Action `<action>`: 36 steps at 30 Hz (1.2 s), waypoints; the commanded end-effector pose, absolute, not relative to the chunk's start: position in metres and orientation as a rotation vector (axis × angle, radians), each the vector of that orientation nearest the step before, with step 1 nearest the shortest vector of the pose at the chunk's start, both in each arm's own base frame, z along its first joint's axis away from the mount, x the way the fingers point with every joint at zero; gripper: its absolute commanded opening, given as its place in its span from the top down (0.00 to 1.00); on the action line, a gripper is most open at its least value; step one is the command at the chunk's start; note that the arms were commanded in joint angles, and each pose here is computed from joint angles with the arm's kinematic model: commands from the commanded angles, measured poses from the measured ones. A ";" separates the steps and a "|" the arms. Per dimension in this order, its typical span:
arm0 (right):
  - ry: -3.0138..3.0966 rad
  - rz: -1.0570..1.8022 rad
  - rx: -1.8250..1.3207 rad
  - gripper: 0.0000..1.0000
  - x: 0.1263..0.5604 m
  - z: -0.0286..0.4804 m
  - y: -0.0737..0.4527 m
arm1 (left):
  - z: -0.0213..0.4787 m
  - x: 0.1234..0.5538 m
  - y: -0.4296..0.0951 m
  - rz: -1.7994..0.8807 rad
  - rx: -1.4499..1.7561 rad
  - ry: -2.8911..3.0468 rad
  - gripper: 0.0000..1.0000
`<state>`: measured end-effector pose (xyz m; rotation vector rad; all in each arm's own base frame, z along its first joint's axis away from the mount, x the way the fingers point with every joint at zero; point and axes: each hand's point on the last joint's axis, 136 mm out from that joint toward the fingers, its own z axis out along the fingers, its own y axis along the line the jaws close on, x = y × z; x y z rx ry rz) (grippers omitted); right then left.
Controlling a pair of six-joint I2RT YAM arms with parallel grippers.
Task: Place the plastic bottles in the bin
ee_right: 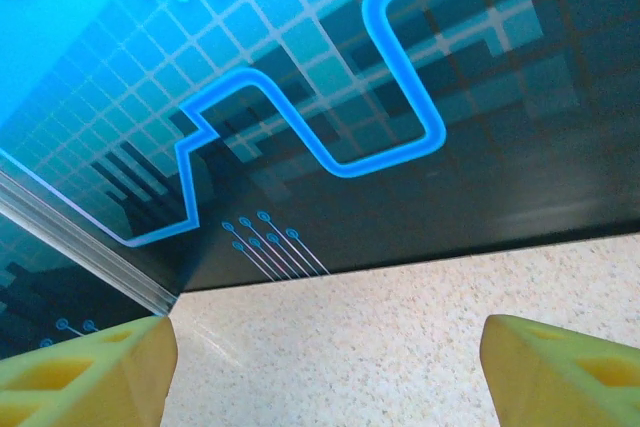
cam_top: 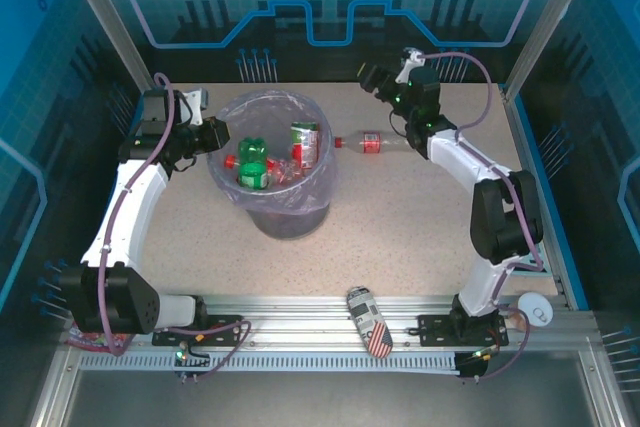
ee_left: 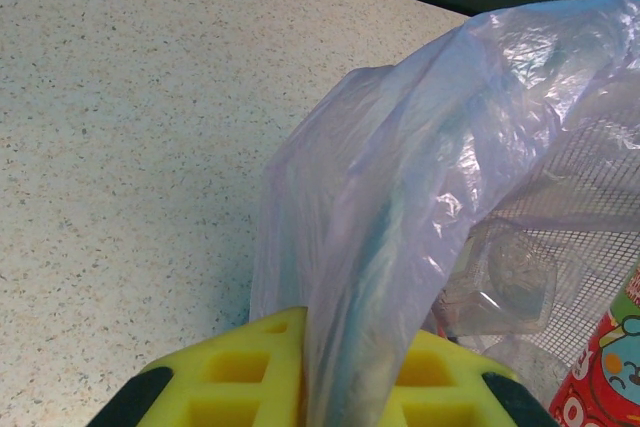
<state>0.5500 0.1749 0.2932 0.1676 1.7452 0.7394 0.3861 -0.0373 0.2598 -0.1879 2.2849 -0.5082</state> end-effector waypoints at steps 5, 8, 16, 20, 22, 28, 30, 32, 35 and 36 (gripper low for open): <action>1.968 0.758 0.145 0.19 0.568 0.213 0.212 | 0.233 0.382 -0.036 -0.475 -0.175 2.366 1.00; 2.024 0.774 0.129 0.19 0.569 0.194 0.226 | 0.232 0.382 -0.036 -0.473 -0.176 2.367 1.00; 2.113 0.759 0.140 0.19 0.535 0.164 0.224 | 0.232 0.382 -0.036 -0.471 -0.172 2.368 1.00; 2.129 0.709 0.150 0.20 0.500 0.190 0.209 | 0.232 0.382 -0.036 -0.467 -0.172 2.370 1.00; 2.156 0.666 0.168 0.20 0.482 0.200 0.198 | 0.231 0.382 -0.036 -0.467 -0.173 2.373 1.00; 2.302 0.311 0.218 0.18 0.414 0.200 0.124 | 0.232 0.381 -0.034 -0.444 -0.167 2.370 1.00; 2.356 0.185 0.150 0.16 0.395 0.202 0.103 | 0.231 0.381 -0.035 -0.449 -0.164 2.375 1.00; 2.372 0.062 -0.172 0.11 0.386 0.207 0.099 | 0.230 0.381 -0.037 -0.461 -0.164 2.378 1.00; 2.380 -0.064 -0.687 0.00 0.369 0.201 0.099 | 0.230 0.382 -0.039 -0.473 -0.162 2.377 1.00; 2.370 -0.072 -0.826 0.00 0.364 0.197 0.101 | 0.230 0.382 -0.039 -0.478 -0.163 2.377 1.00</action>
